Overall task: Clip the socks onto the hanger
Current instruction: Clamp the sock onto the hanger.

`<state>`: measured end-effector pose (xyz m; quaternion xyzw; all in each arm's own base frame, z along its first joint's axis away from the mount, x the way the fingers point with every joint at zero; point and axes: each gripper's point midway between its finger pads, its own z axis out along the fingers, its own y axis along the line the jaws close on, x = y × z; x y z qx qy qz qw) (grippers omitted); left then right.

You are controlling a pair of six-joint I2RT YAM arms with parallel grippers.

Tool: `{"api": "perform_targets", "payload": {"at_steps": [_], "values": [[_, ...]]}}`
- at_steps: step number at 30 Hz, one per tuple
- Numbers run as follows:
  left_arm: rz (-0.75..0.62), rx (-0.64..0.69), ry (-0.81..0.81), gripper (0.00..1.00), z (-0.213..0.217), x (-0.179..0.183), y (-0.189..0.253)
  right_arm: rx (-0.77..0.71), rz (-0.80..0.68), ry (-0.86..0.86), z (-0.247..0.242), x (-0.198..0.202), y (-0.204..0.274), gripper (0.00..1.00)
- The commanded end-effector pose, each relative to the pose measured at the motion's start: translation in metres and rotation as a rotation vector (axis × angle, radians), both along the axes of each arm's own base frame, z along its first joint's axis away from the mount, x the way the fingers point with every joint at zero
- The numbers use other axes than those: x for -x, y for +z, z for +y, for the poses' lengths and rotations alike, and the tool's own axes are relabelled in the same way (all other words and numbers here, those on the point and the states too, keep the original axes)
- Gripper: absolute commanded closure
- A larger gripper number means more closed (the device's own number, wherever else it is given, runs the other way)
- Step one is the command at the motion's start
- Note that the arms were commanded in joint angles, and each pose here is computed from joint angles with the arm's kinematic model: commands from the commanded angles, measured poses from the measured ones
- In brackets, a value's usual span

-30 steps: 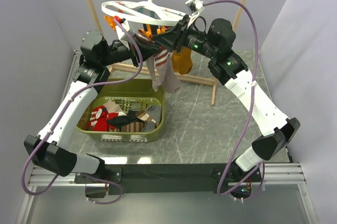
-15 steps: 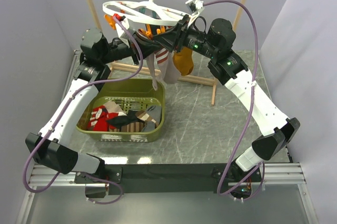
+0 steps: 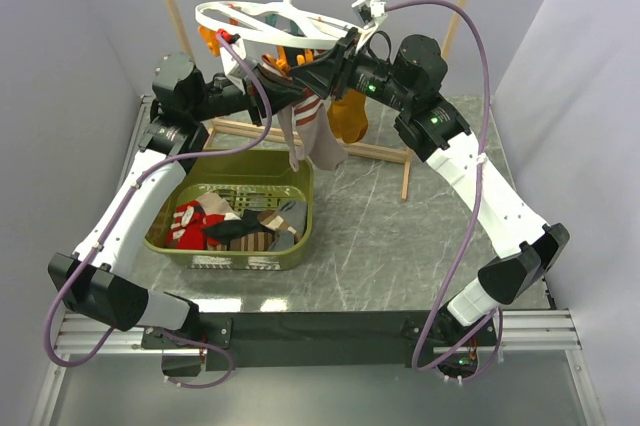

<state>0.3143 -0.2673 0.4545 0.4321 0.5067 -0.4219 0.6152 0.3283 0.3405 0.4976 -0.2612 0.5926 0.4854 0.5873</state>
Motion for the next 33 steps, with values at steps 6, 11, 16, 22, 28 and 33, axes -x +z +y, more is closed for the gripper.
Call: {"api": "perform_targets", "payload": {"at_steps": [6, 11, 16, 22, 28, 33], "values": [[-0.095, 0.001, -0.035, 0.99, 0.003, 0.015, 0.016, -0.051, -0.089, 0.044, -0.001, 0.013, 0.034, 1.0], [-0.095, 0.015, -0.039, 0.99, 0.001, 0.01, 0.021, -0.05, -0.086, 0.052, 0.0, 0.014, 0.033, 1.0], [-0.103, 0.033, -0.042, 0.99, 0.004, 0.011, 0.027, -0.047, -0.086, 0.046, -0.001, 0.014, 0.03, 1.0], [-0.111, 0.072, -0.067, 0.99, 0.005, 0.014, 0.037, -0.045, -0.089, 0.049, -0.002, 0.015, 0.03, 1.0], [-0.092, 0.083, -0.089, 1.0, 0.003, 0.015, 0.035, -0.049, -0.093, 0.049, -0.003, 0.017, 0.03, 1.0], [-0.08, 0.09, -0.082, 0.99, 0.002, 0.013, 0.035, -0.064, -0.082, 0.052, -0.003, 0.017, 0.031, 1.0]]}}
